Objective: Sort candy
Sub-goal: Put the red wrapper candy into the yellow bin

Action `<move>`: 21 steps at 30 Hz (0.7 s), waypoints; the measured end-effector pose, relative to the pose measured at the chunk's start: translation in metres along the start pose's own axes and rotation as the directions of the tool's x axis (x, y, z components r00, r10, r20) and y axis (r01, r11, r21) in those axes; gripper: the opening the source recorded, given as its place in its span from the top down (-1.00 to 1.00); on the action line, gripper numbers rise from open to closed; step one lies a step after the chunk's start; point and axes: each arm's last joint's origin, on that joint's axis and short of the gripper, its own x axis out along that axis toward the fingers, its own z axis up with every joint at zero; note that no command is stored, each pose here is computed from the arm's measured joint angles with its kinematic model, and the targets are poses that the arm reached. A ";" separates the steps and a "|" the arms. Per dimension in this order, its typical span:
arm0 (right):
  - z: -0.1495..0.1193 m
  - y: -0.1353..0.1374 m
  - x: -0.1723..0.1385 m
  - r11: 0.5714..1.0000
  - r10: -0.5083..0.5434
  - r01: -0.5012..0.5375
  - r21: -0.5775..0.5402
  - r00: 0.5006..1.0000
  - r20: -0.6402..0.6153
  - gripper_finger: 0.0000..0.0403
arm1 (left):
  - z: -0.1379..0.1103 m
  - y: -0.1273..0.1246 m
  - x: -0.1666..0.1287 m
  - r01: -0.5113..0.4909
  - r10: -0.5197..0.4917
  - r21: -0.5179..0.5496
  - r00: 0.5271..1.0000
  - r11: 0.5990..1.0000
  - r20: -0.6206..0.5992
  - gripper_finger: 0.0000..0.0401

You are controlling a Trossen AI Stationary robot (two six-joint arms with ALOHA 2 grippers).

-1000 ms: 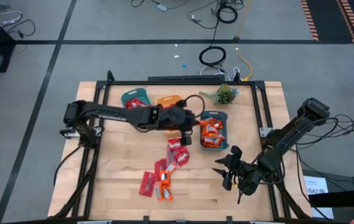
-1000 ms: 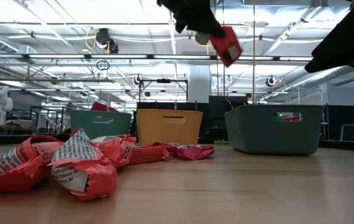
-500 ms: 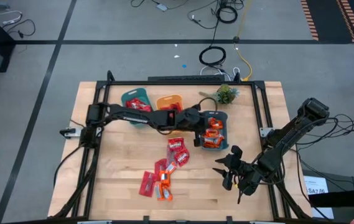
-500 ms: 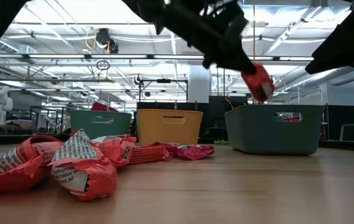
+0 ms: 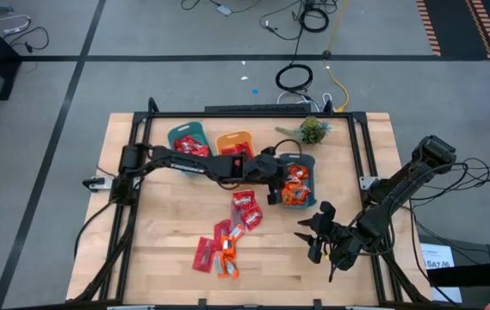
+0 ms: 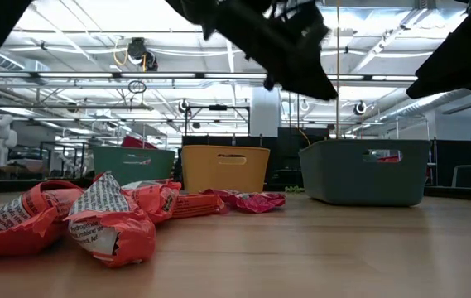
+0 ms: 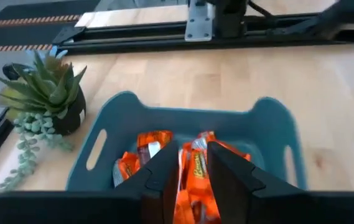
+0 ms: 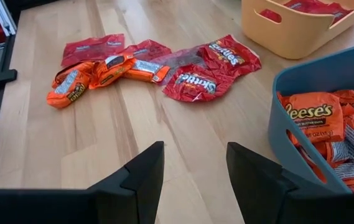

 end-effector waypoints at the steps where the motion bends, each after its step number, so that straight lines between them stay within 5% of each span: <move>1: 0.000 0.000 0.000 1.000 -0.001 0.001 -0.001 1.000 -0.001 0.18 | 0.002 0.000 -0.004 0.001 -0.001 0.001 1.000 1.000 -0.003 0.52; 10: 0.000 0.000 0.000 1.000 -0.001 0.001 -0.002 1.000 -0.001 0.18 | 0.023 -0.008 -0.082 0.038 -0.048 -0.066 0.986 0.997 -0.159 0.51; 21: 0.000 0.000 0.000 1.000 0.004 -0.005 0.005 1.000 0.003 0.18 | -0.017 -0.064 -0.138 -0.027 -0.012 -0.097 0.924 0.995 -0.383 0.51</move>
